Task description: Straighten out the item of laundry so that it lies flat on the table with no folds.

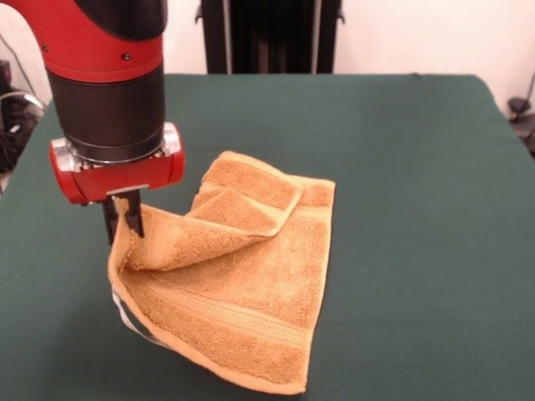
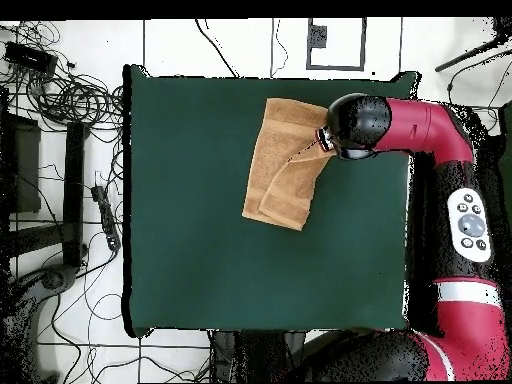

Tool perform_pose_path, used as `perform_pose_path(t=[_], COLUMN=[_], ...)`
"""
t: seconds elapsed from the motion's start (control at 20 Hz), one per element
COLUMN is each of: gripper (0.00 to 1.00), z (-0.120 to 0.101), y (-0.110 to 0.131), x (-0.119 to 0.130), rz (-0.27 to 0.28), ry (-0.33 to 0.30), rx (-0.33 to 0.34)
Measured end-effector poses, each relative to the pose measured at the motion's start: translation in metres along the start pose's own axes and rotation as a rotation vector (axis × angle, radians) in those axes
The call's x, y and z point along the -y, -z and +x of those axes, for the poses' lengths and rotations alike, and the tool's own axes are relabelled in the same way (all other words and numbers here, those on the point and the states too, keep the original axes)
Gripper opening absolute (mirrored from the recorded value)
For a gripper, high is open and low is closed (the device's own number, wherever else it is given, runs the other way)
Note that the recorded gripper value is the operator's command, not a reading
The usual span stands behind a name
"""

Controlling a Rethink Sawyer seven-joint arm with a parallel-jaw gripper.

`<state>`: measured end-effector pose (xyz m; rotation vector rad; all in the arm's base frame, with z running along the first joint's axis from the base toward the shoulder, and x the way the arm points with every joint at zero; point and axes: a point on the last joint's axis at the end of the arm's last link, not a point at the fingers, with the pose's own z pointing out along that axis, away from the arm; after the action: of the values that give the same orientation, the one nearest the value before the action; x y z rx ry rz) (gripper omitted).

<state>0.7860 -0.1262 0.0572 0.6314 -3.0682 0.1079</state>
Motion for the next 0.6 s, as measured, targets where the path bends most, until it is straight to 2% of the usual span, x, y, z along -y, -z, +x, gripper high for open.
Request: perform_pose_path(t=[0.6], gripper=[0.00], z=[0.025], y=[0.006], x=[0.028], rz=[0.007], ry=[0.005], rx=[-0.011])
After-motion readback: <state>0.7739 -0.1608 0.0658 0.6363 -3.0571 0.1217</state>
